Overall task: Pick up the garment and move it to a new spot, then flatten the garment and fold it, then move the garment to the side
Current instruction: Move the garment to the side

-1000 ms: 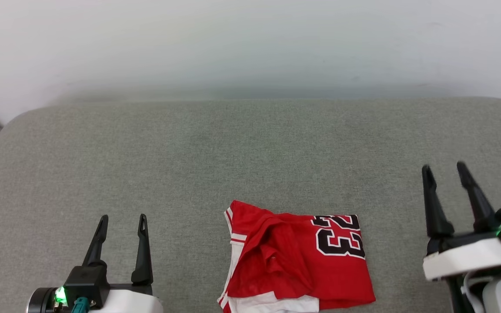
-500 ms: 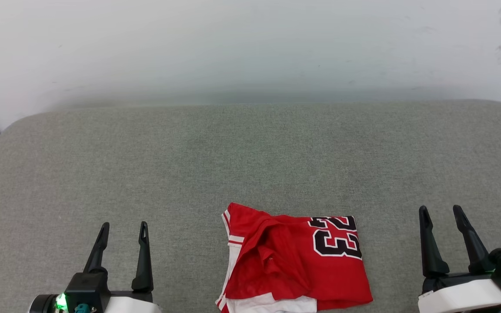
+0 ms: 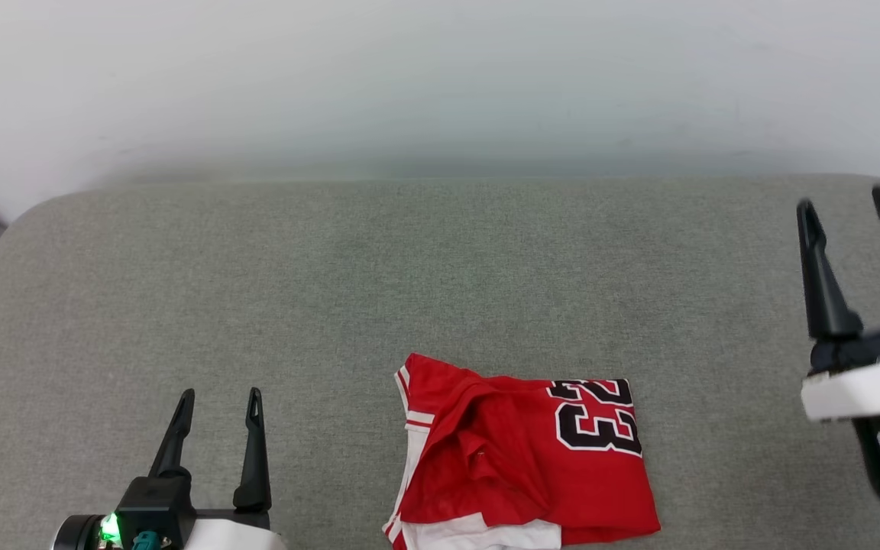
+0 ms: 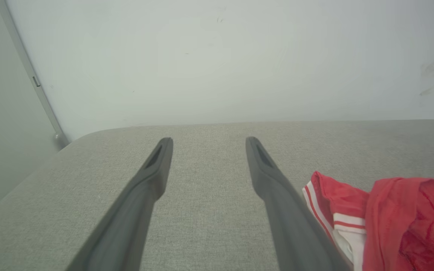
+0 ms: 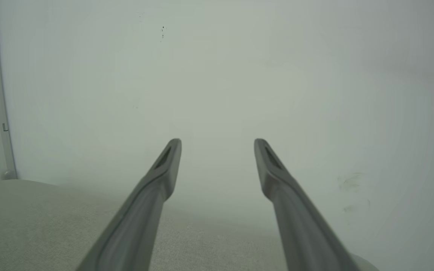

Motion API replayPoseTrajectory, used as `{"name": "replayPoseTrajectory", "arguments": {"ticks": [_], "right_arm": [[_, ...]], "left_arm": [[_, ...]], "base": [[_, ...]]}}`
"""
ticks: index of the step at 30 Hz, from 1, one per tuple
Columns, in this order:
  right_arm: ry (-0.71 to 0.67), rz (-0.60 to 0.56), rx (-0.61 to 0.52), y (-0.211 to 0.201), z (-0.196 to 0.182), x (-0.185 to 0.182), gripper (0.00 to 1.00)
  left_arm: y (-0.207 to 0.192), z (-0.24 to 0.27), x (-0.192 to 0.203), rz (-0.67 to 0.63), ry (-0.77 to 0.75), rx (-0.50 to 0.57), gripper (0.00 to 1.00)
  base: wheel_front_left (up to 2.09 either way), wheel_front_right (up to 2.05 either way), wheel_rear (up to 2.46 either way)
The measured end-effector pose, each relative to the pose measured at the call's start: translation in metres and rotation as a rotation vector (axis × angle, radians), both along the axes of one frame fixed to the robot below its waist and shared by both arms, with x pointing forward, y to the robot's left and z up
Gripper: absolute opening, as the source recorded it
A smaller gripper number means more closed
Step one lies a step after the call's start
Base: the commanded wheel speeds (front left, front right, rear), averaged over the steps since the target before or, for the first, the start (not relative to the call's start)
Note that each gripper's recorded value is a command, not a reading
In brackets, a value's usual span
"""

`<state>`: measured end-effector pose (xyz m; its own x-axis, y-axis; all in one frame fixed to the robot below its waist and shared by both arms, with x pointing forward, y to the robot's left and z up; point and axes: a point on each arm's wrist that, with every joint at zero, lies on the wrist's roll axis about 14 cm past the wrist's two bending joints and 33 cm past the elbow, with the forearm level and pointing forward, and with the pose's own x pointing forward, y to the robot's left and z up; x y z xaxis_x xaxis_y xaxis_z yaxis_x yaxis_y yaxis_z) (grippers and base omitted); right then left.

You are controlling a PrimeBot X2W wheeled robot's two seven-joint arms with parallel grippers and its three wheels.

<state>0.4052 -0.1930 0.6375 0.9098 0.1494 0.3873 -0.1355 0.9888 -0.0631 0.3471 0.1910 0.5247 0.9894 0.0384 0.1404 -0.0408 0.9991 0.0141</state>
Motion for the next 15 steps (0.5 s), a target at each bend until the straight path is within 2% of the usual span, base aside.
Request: {"name": "replayPoseTrajectory", "arguments": {"ticks": [3,6,10,15], "right_arm": [[0.047,0.053,-0.066,0.010,0.013,0.015,1.00],[0.231,0.109,-0.130,0.021,-0.008,0.028,1.00],[0.562,0.196,-0.153,0.032,-0.056,0.034,1.00],[0.948,0.284,-0.090,0.034,-0.117,0.022,1.00]], "left_arm": [[0.001,-0.002,0.001,0.002,0.006,-0.001,1.00],[0.001,-0.004,0.003,0.004,0.012,-0.004,1.00],[0.001,-0.005,0.008,0.005,0.015,-0.010,1.00],[0.000,-0.007,0.015,0.002,0.022,-0.017,1.00]], "base": [[0.00,0.00,0.00],[0.00,0.00,0.00],[0.00,0.00,0.00],[0.00,0.00,0.00]]}}
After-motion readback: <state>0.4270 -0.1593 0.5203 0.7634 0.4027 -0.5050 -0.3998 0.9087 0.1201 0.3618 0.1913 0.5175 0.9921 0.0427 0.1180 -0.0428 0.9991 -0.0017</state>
